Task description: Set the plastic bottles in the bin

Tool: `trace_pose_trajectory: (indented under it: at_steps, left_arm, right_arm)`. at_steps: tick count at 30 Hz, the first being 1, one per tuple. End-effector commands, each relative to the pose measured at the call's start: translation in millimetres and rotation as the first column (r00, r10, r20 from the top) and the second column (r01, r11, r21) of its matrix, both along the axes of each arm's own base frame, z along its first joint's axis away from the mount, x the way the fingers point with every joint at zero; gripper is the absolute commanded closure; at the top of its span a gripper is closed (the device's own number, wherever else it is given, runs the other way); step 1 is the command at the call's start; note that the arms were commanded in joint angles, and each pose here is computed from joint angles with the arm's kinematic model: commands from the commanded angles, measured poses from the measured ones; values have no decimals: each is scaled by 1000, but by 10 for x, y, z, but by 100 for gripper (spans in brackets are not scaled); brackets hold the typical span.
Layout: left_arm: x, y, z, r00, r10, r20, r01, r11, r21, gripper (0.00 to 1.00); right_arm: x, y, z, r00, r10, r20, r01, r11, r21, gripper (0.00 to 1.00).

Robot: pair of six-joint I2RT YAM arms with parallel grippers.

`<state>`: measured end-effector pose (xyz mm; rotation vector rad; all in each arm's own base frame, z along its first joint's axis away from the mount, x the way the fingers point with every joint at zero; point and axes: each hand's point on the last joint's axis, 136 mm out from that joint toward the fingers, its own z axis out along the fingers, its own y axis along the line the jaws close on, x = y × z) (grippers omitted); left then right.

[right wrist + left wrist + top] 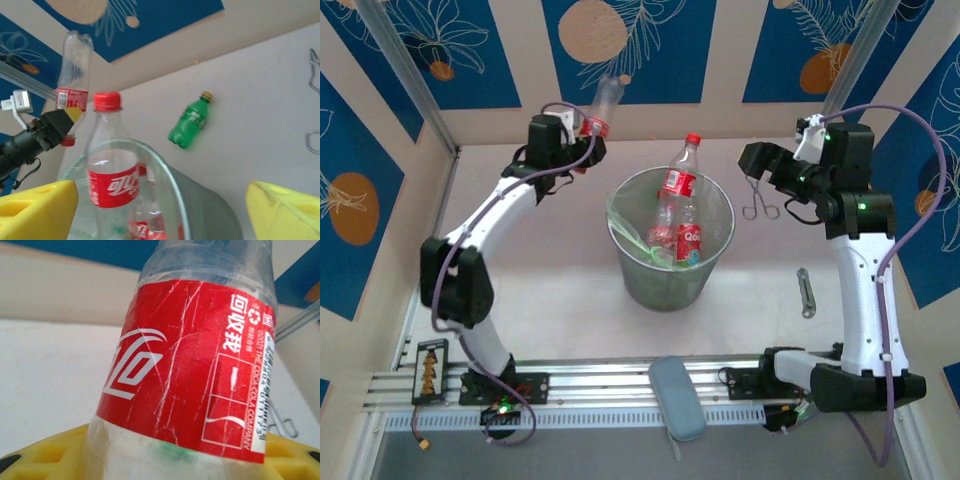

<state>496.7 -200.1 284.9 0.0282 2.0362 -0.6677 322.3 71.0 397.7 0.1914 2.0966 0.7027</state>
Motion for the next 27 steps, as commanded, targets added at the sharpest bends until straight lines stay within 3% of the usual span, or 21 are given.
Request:
trace_pose_trajectory:
  at_steps: [1, 7, 14, 21, 27]
  left_arm:
    - [-238, 19, 318, 997, -1, 78, 4, 999, -37, 52]
    - [-777, -75, 682, 984, -72, 163, 85, 994, -72, 52]
    - [-1398, -387, 961, 945, -224, 238, 255, 960, -111, 52]
    - [-1815, -576, 1125, 911, -301, 281, 351, 925, -147, 52]
    - [-1954, -773, 1107, 889, -360, 282, 415, 895, -165, 53]
  right_arm:
    - [-111, 244, 447, 986, 91, 142, -101, 993, 60, 13]
    - [-85, 822, 722, 937, 253, 241, -277, 958, 74, 11]
    - [61, 1661, 835, 850, 446, 281, -481, 874, 68, 4]
    - [438, 2003, 732, 865, 424, 269, -442, 897, 5, 2]
    - [606, 2109, 683, 870, 418, 260, -440, 898, 27, 2]
